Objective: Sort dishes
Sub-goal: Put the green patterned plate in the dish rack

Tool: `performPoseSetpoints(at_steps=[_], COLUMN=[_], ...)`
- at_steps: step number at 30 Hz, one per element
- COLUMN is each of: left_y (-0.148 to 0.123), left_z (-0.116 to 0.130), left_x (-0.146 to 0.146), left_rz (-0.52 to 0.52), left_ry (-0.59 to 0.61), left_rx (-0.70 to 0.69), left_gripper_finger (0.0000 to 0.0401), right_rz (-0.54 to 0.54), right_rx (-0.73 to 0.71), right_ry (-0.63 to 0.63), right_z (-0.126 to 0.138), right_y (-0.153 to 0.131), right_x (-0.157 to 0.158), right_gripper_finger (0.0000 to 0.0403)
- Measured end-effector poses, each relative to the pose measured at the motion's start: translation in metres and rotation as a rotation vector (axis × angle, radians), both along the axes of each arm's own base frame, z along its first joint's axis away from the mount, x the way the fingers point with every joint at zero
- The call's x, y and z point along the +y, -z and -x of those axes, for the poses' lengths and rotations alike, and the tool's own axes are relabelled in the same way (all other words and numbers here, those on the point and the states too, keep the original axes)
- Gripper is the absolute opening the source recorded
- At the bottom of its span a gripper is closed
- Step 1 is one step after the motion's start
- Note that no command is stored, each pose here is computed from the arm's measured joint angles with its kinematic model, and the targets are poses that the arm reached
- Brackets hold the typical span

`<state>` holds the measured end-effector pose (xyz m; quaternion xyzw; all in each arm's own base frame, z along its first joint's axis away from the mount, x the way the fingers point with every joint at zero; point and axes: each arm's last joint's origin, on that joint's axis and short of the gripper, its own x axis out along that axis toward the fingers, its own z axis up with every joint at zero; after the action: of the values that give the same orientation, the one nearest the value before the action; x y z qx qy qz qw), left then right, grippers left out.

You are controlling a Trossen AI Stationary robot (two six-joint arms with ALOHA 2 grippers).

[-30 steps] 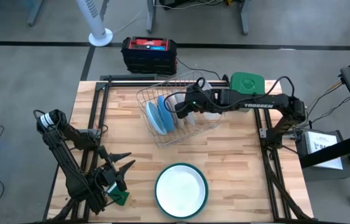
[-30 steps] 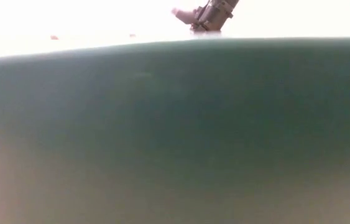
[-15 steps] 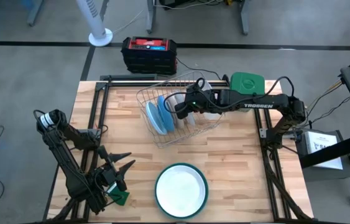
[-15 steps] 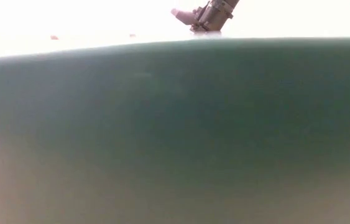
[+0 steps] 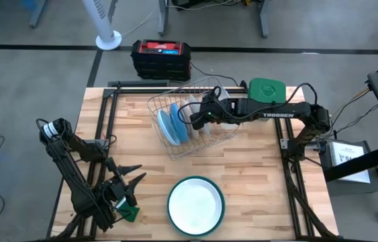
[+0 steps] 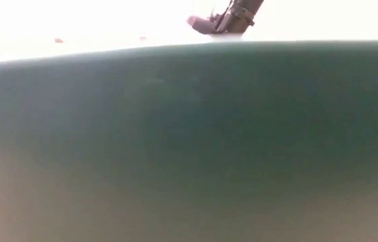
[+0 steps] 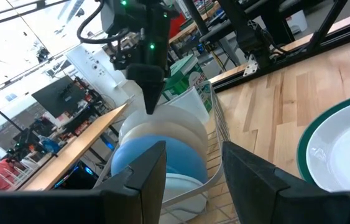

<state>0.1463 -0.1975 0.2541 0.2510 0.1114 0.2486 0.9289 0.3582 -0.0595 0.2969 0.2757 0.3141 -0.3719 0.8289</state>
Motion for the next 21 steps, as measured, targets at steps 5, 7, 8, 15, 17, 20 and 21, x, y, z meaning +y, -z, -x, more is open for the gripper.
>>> performPoseSetpoints(at_steps=[5,7,8,15,17,20,21], left_y=[0.0000,0.0000,0.0000,0.0000,0.0000,0.0000,0.0000], left_z=[0.0000,0.0000,0.0000,0.0000,0.0000,0.0001,0.0001], left_x=[0.0000,0.0000,0.0000,0.0001,0.0001,0.0000,0.0000], left_rz=[0.000,0.000,0.000,0.006,0.006,0.006,0.006], left_ry=[0.000,0.000,0.000,-0.001,-0.001,-0.001,-0.001], left_rx=[0.001,0.001,0.001,-0.002,-0.002,-0.002,-0.002], left_gripper_finger=[0.0146,0.0146,0.0146,0.0146,0.0146,0.0146,0.0146], right_rz=[-0.002,-0.002,-0.002,-0.004,-0.004,-0.005,-0.005], right_rx=[0.000,0.000,0.001,0.002,0.002,0.006,0.007], right_ry=[0.000,-0.001,-0.002,-0.008,-0.009,-0.009,-0.009], right_z=[0.0000,0.0000,0.0000,0.0000,0.0003,0.0006,0.0008], right_y=[0.0001,0.0002,0.0003,0.0002,0.0000,0.0001,0.0001], right_x=[0.0000,0.0001,0.0001,0.0002,0.0003,0.0003,0.0004], right_gripper_finger=[0.0056,0.0064,0.0067,0.0090,0.0096,0.0106,0.0110])
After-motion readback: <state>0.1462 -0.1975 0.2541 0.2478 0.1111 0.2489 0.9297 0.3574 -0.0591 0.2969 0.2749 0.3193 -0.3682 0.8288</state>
